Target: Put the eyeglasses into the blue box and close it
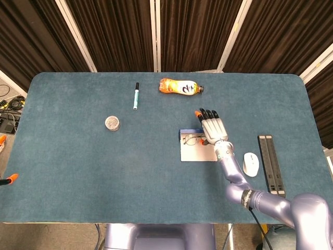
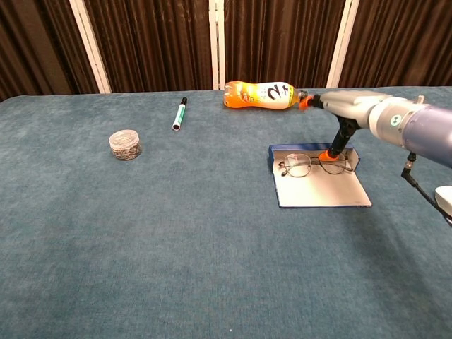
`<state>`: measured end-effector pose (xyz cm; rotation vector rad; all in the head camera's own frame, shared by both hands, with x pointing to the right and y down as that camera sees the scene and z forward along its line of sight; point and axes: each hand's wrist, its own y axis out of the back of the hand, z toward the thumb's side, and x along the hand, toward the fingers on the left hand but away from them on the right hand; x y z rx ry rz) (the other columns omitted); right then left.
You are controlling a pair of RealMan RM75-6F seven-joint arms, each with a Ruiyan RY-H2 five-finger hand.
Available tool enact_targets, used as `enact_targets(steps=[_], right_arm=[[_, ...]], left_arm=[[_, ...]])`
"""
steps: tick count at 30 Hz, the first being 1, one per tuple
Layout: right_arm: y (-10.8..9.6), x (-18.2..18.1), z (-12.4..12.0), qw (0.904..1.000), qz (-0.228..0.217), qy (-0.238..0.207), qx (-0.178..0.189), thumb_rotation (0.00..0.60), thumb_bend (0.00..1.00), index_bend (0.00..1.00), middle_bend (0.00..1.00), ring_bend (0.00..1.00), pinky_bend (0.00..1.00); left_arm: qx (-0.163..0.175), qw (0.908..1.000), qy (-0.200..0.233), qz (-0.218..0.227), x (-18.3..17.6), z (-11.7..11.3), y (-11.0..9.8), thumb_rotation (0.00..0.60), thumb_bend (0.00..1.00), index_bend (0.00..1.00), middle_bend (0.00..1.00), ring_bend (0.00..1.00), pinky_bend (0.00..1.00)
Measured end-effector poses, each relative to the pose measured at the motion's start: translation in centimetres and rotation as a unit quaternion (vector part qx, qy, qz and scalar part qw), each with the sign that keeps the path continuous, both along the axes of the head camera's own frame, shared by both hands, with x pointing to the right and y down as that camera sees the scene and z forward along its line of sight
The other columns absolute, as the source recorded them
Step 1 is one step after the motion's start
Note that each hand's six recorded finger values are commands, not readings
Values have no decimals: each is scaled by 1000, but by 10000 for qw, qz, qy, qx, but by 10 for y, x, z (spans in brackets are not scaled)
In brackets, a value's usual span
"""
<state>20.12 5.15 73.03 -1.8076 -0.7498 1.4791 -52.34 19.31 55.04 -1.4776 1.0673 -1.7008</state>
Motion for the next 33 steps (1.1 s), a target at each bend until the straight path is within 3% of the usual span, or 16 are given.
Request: enact_targets(steps=[6, 19, 33], right_arm=[[7, -6, -7, 9996, -268, -23, 102, 600, 4, 0, 0, 0, 0], [11, -20, 11, 9992, -381, 89, 26, 600, 0, 0, 0, 0, 0], [2, -28, 30, 9991, -322, 287, -35, 600, 0, 0, 0, 0, 0]], left_arm=[[-5, 10000, 10, 25, 1, 0, 0, 600, 0, 0, 0, 0, 0], [-34, 10000, -56, -52, -3, 3, -2, 600, 0, 0, 0, 0, 0], [-47, 9998, -100, -155, -9, 5, -4, 600, 0, 0, 0, 0, 0]])
